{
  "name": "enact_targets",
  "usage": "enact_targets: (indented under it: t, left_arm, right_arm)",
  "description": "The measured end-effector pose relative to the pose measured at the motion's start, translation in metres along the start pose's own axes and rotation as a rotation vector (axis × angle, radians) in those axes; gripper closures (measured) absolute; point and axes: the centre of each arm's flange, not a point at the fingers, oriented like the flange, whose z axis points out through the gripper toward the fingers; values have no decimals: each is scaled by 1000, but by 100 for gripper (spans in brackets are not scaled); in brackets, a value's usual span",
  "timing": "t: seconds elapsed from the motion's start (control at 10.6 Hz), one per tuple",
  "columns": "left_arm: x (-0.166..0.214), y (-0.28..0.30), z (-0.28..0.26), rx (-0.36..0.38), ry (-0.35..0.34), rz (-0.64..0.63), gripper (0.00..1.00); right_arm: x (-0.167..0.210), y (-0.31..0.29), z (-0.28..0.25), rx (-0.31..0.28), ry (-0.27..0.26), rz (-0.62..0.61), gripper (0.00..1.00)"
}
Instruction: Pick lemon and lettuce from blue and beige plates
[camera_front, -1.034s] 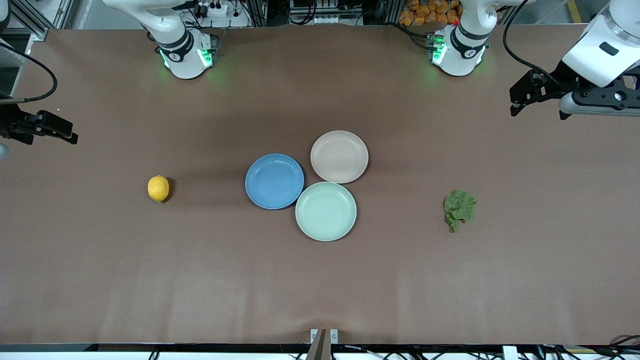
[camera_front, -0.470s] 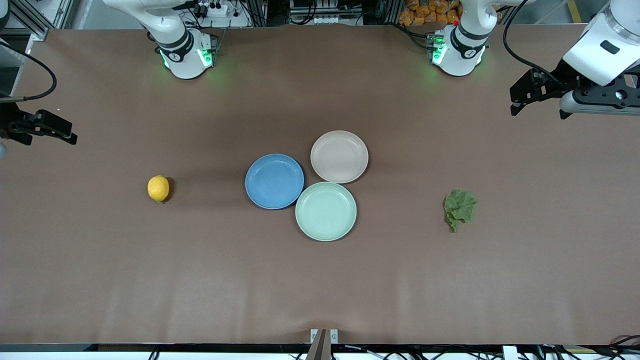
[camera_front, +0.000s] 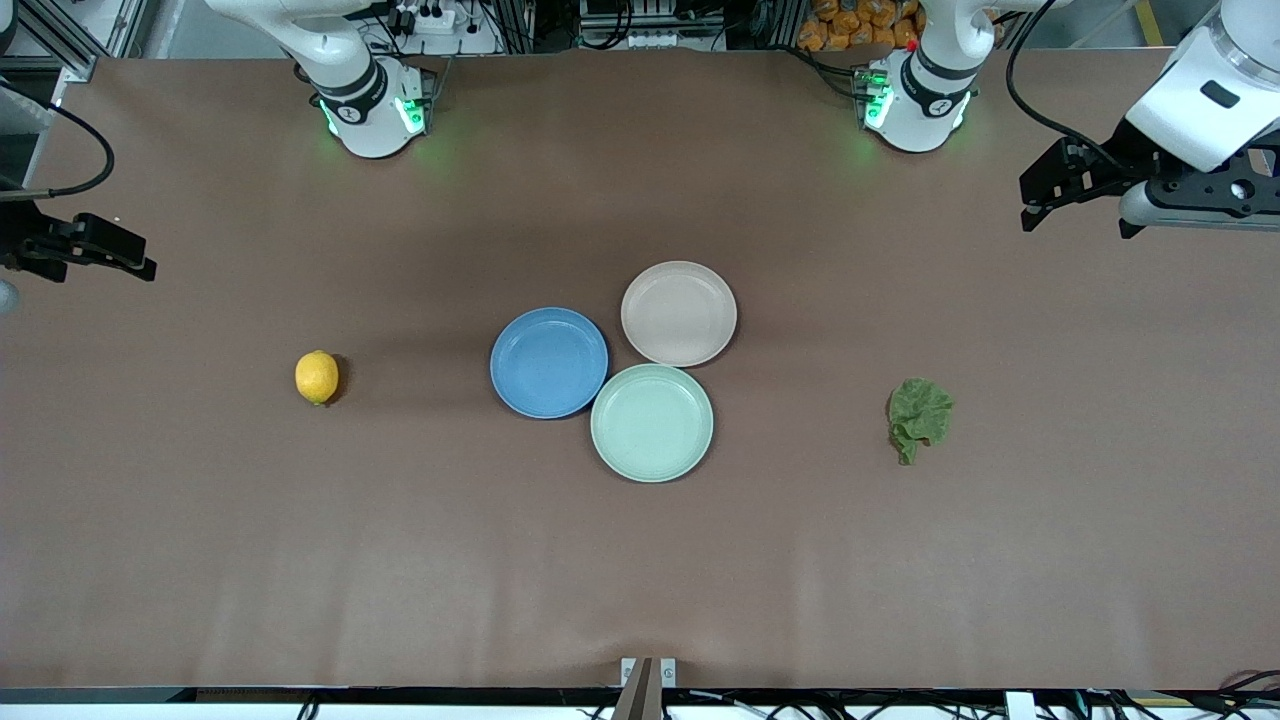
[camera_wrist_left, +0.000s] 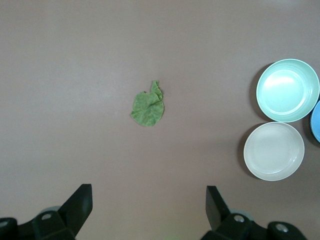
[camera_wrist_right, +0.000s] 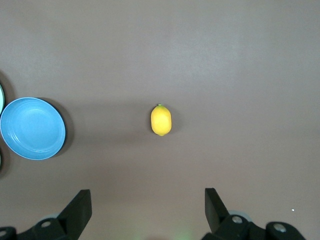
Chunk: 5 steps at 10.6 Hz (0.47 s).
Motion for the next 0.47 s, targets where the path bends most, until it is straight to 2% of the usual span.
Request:
enact_targets:
  t: [0.47]
  left_arm:
    - [0, 1, 0, -13, 4, 1, 0]
  right_arm:
    - [0, 1, 0, 0, -1, 2, 0]
